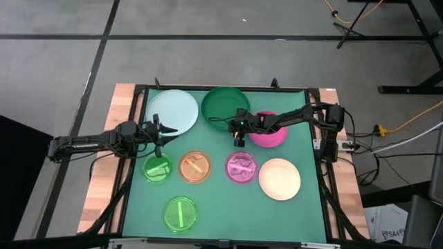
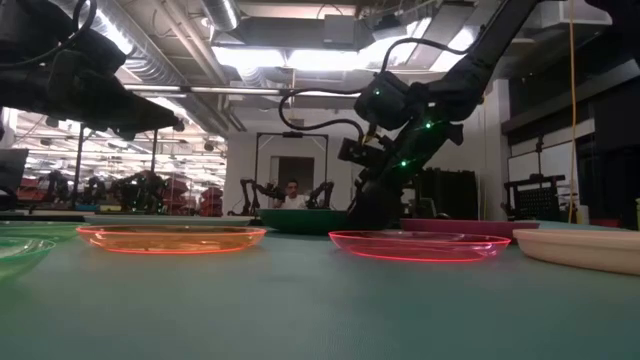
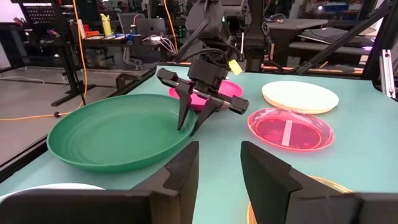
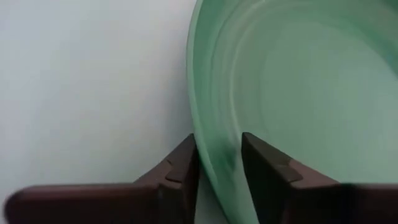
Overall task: Stack plastic plates
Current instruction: Stack the dark green plate on top of the blue plate
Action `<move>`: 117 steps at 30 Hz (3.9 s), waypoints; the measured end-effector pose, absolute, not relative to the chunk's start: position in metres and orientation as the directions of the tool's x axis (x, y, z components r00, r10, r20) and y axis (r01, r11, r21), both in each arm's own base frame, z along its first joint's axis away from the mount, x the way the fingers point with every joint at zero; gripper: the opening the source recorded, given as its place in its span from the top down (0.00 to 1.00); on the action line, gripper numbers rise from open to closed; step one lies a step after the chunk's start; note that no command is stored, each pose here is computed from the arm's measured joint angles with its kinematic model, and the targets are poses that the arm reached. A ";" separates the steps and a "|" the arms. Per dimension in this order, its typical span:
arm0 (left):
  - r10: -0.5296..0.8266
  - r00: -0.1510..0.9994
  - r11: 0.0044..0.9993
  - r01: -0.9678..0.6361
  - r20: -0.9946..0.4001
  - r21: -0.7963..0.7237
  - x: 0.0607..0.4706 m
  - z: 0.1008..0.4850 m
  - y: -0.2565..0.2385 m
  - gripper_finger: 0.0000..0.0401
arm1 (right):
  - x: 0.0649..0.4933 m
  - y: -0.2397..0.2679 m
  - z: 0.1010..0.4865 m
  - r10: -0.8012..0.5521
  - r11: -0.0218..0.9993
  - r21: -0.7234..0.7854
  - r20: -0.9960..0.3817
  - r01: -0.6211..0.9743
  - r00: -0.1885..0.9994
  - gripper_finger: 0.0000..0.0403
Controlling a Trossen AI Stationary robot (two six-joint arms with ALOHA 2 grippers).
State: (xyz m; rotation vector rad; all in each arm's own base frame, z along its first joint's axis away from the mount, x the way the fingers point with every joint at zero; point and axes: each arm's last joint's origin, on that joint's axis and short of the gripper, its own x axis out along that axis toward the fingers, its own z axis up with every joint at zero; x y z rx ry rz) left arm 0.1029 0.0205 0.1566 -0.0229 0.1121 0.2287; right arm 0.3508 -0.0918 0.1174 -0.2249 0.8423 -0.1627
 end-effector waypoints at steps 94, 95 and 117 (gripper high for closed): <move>0.394 0.901 0.658 -0.140 0.181 -0.740 0.100 0.186 0.025 0.72 | 0.431 -0.103 0.210 -0.003 0.621 -0.697 -0.460 -0.359 0.888 1.00; 0.400 0.896 0.659 -0.134 0.194 -0.740 0.100 0.187 0.025 0.72 | 0.431 -0.103 0.208 -0.003 0.620 -0.693 -0.472 -0.369 0.882 1.00; 0.382 0.914 0.922 -0.367 0.137 -0.124 0.134 0.248 0.031 0.72 | 0.428 -0.104 0.204 -0.018 0.623 -0.673 -0.522 -0.399 0.853 1.00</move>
